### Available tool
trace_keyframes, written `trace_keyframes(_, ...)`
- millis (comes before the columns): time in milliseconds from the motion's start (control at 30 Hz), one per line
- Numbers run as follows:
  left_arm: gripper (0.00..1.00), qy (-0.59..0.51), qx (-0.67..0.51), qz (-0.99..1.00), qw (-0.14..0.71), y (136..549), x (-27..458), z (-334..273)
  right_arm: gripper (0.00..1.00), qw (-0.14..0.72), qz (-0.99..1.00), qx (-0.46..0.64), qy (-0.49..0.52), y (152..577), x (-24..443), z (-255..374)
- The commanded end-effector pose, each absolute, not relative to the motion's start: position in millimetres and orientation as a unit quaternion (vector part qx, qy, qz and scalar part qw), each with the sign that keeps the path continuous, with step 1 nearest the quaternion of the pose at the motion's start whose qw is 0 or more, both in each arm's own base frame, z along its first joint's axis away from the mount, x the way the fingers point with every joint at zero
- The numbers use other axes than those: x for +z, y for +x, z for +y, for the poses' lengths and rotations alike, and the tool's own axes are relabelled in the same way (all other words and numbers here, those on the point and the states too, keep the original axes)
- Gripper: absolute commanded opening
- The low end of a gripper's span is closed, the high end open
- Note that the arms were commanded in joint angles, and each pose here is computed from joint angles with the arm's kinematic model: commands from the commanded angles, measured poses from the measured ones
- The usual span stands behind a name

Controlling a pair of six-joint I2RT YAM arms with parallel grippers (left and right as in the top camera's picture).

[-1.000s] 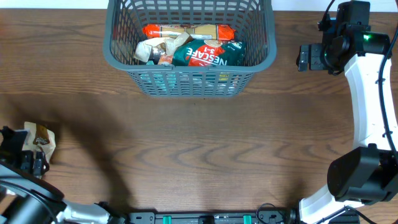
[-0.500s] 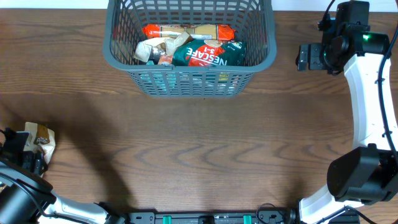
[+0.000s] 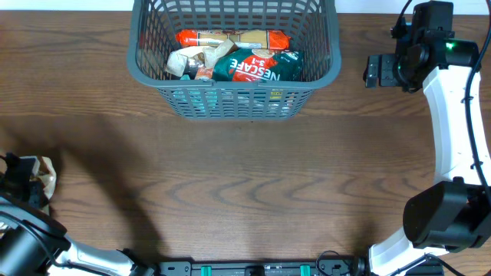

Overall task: Pack container
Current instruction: 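Lift the Pokee pouch into the basket and release it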

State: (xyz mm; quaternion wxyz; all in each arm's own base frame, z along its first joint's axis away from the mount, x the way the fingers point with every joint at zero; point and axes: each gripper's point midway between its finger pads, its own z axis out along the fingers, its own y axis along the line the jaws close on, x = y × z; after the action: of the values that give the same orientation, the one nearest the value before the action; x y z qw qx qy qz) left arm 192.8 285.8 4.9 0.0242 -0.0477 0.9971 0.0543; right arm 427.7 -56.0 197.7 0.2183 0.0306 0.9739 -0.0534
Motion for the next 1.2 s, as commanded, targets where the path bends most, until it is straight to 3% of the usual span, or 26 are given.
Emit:
trace_keyframes(0,0.07,-0.069,0.056,0.994,0.061,221,20,279,0.99,0.23,0.971,-0.049,0.035,428,206,-52)
trace_keyframes(300,0.06,-0.106,0.103,0.977,0.153,281,106,256,0.99,0.233,0.971,-0.05,0.034,429,206,-52)
trace_keyframes(600,0.06,-0.116,0.045,0.927,0.353,356,263,179,0.99,0.234,0.97,-0.051,0.028,430,207,-52)
trace_keyframes(833,0.06,0.057,0.025,0.867,0.494,406,406,54,0.99,0.235,0.97,-0.053,0.024,430,207,-52)
trace_keyframes(933,0.06,0.147,0.02,0.832,0.535,410,446,-1,0.99,0.24,0.969,-0.053,0.024,433,208,-52)
trace_keyframes(1167,0.06,0.402,0.059,0.724,0.557,426,454,-116,0.99,0.243,0.969,-0.041,0.021,434,209,-48)
